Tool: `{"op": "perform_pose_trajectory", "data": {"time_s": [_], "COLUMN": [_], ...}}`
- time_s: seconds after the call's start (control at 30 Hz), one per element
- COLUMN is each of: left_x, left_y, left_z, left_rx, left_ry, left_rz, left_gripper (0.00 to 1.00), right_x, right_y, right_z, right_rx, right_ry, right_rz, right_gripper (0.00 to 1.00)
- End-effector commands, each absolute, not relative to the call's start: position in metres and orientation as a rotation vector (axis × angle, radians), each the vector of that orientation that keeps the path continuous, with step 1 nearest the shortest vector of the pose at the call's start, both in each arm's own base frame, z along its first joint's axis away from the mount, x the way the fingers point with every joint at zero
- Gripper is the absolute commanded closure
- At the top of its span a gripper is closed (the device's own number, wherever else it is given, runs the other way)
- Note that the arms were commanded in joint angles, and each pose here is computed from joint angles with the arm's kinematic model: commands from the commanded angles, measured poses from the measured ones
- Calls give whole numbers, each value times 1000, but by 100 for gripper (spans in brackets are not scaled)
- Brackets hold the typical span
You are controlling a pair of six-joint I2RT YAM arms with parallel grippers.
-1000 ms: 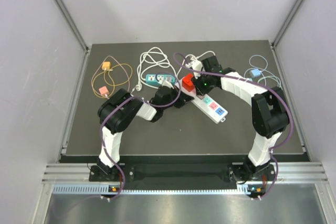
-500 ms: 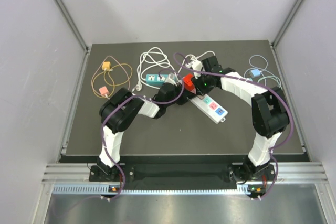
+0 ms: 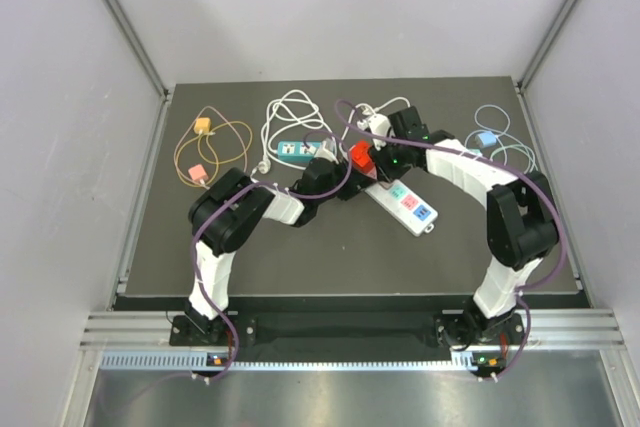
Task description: Pull the plug off the socket
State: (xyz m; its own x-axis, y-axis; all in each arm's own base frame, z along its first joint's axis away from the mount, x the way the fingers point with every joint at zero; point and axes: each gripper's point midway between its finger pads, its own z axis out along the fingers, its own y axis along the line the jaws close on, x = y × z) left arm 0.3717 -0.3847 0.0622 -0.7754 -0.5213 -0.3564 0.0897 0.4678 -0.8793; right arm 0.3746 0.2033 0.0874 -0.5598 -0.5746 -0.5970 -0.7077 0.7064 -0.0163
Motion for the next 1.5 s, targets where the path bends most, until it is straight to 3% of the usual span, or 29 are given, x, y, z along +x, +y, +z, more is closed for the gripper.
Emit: {"op": "perform_pose_trajectory", "data": {"time_s": [0.0, 0.43, 0.63, 1.03, 1.13, 1.47], "left_x": [357, 357, 351, 322, 309, 281], "left_y": [-355, -356, -369, -367, -357, -303], "left_z": [0, -2, 34, 99, 116, 131], "left_rx": [-406, -359, -199, 26, 70, 136], "left_ry": [2299, 2299, 2202, 2048, 2006, 1992], "left_rz": [-1088, -1081, -1213, -1346, -1346, -1111], "left_gripper": [75, 74, 52, 48, 33, 26], "right_x": [392, 394, 407, 455, 475, 524], "right_y": [214, 207, 175, 59, 15, -42], "right_z": [172, 186, 214, 228, 217, 147], "right_rx": [-888, -858, -798, -511, -371, -83], "right_ry": [2094, 2077, 2042, 2063, 2065, 2216], "right_rz": [353, 368, 343, 181, 88, 111], "right_gripper": [100, 100, 100, 100, 100, 99]}}
